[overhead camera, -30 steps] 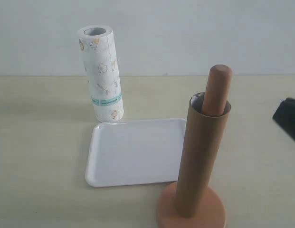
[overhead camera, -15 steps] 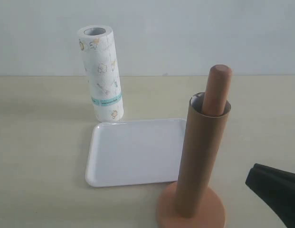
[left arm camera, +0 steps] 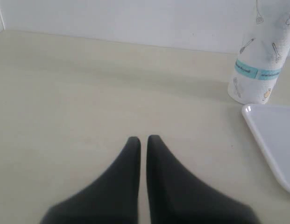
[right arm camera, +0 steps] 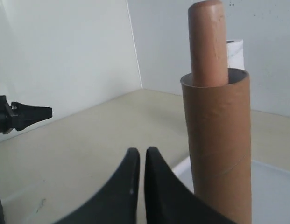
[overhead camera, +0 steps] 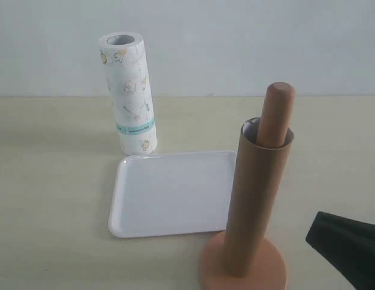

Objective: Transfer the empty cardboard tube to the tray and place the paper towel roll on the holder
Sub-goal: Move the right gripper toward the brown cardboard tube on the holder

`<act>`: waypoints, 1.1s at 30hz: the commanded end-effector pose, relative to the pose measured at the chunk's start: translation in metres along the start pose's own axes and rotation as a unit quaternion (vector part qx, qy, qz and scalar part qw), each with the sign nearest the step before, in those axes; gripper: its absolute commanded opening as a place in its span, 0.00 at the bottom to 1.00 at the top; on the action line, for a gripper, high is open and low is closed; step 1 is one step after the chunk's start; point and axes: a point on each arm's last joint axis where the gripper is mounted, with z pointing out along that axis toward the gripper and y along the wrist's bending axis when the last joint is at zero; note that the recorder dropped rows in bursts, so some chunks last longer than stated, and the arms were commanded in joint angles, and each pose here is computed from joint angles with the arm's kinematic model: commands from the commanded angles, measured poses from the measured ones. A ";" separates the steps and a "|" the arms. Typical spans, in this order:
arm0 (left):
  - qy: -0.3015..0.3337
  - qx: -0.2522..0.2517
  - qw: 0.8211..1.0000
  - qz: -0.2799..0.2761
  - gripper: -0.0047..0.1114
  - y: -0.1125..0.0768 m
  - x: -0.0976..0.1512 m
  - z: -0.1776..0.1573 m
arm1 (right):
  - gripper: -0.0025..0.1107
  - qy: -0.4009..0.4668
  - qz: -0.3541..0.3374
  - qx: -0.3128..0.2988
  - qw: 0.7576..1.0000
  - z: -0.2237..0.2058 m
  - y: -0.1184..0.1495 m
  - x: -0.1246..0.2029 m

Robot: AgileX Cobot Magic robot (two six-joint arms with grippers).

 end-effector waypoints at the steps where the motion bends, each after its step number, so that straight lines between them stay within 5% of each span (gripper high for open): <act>1: -0.002 -0.001 1.000 0.001 0.08 0.000 0.001 0.000 | 0.06 -0.013 -0.013 0.013 1.000 0.000 -0.003 -0.001; 5: -0.002 -0.001 1.000 0.001 0.08 0.000 0.001 0.000 | 0.29 -0.019 -0.018 0.002 1.000 0.000 0.000 -0.002; 8: -0.002 -0.001 1.000 0.001 0.08 0.000 0.001 0.000 | 0.70 -0.010 -0.016 0.024 1.000 0.000 -0.005 -0.001; 9: -0.002 -0.001 1.000 0.001 0.08 0.000 0.001 0.000 | 0.75 -0.005 -0.014 0.037 0.999 0.000 -0.007 0.000; 15: -0.002 -0.001 1.000 0.001 0.08 0.000 0.001 0.000 | 0.62 0.002 -0.023 0.054 0.998 0.000 -0.010 0.001; 33: -0.002 -0.001 1.000 0.001 0.08 0.000 0.001 0.000 | 0.67 0.026 0.015 0.093 0.995 0.017 -0.034 -0.011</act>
